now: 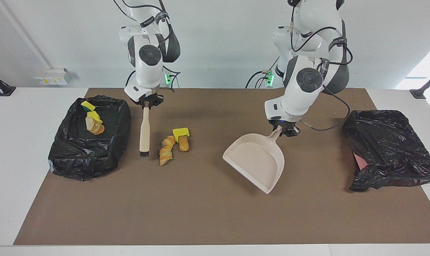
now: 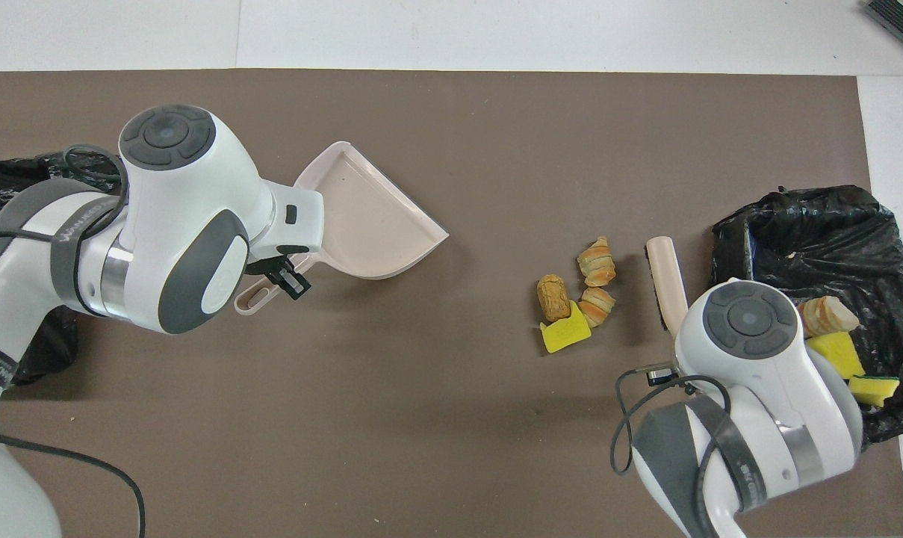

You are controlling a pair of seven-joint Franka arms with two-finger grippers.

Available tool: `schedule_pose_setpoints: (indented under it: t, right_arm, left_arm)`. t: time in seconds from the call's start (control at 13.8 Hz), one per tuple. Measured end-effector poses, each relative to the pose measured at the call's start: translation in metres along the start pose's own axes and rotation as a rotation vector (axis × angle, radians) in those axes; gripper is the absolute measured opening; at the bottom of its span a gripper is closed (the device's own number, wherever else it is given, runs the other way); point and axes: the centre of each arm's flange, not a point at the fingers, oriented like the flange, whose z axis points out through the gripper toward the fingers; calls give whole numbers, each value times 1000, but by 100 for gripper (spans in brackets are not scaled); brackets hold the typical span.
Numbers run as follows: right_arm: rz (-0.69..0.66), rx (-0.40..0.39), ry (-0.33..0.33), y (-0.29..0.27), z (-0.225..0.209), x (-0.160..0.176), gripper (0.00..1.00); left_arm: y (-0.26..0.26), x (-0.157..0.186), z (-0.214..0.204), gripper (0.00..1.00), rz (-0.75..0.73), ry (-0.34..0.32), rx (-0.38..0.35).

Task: Sweep and dump trash in bin
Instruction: 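Grasp the dustpan with the left gripper while the right gripper grasps the brush, then sweep the bread rolls and sponge into the dustpan with the right gripper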

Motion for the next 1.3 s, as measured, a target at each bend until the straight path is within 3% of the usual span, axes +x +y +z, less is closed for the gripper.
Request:
schedule_pose_setpoints:
  t: [0.22, 0.36, 0.51, 0.65, 0.94, 1.3]
  right_arm:
    - [-40, 10, -27, -18, 31, 5, 27]
    - [-68, 40, -35, -43, 32, -2, 27]
    - [-76, 122, -39, -73, 25, -9, 27]
    - [-54, 207, -41, -87, 22, -11, 27]
    - [-17, 346, -45, -109, 26, -8, 27]
    - [-17, 510, -52, -176, 26, -10, 27]
  left_arm:
    - [15, -15, 15, 31, 130, 6, 8]
    - [31, -23, 26, 31, 212, 2, 52]
    - [63, -23, 33, 31, 319, -27, 148]
    - [103, -19, 37, 31, 406, -39, 195]
    - [154, -11, 61, 31, 511, -82, 199]
    - [173, -6, 78, 31, 552, -108, 193]
